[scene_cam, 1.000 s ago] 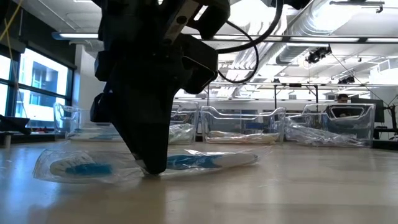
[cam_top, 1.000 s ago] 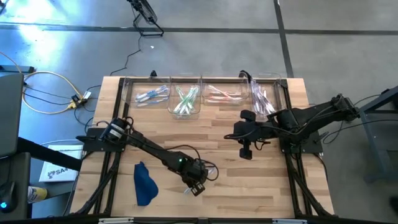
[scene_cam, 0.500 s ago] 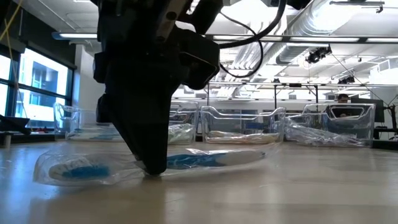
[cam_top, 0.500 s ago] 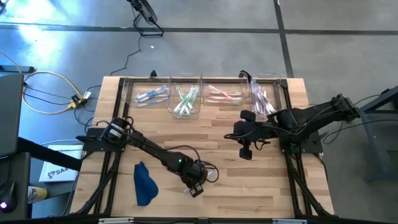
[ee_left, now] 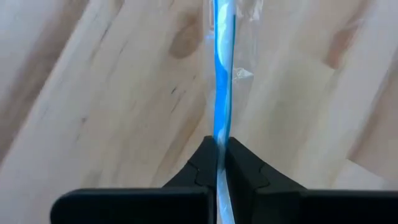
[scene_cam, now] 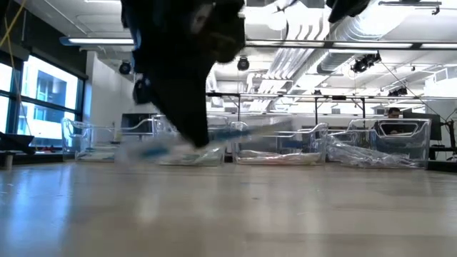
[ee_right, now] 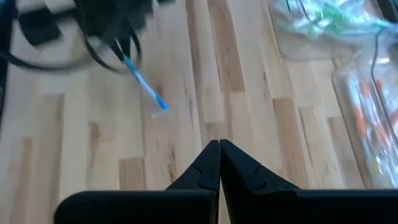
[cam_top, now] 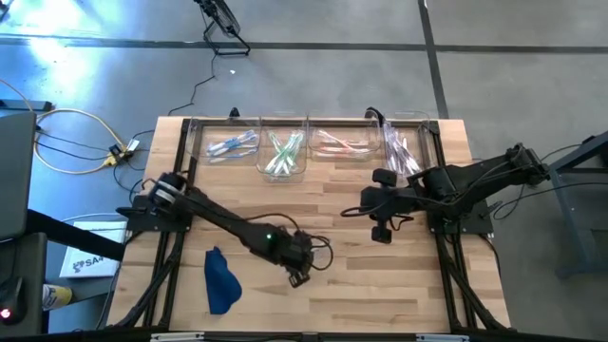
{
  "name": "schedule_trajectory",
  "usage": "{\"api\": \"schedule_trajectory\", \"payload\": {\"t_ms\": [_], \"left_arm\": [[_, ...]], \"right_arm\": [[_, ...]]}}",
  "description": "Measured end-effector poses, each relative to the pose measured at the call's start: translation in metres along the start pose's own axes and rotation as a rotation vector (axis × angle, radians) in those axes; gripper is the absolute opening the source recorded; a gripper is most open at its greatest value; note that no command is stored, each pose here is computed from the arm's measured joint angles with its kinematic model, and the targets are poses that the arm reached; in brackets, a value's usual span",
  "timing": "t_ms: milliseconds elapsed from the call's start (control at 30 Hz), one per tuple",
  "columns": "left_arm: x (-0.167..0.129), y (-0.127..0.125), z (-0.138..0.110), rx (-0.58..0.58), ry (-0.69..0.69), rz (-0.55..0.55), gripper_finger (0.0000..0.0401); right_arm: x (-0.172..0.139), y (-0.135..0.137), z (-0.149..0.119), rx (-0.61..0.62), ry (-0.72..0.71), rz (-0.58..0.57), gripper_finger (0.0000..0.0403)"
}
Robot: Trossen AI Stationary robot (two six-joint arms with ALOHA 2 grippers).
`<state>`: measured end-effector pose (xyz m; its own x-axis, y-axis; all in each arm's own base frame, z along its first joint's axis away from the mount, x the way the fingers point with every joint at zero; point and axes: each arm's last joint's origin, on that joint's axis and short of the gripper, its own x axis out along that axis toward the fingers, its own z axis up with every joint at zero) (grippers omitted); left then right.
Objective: Pick & Place Toothbrushes
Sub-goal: Put the blue toothbrush into the left transparent bin
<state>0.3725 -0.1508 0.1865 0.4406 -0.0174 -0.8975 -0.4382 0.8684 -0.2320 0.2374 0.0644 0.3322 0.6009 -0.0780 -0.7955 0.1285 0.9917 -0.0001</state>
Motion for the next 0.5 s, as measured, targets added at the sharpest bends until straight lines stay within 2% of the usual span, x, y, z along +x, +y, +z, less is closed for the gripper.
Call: {"api": "schedule_trajectory", "payload": {"t_ms": [200,500], "left_arm": [[-0.033,0.013,0.014,0.045,-0.064,0.039,0.0006],[-0.079,0.039,0.03,0.113,-0.128,0.114,0.0006]], "right_arm": [[0.0,-0.001,-0.005,-0.001,0.062,0.009,0.0003],[0.0,0.0,-0.003,0.023,0.044,0.029,0.0003]]}}
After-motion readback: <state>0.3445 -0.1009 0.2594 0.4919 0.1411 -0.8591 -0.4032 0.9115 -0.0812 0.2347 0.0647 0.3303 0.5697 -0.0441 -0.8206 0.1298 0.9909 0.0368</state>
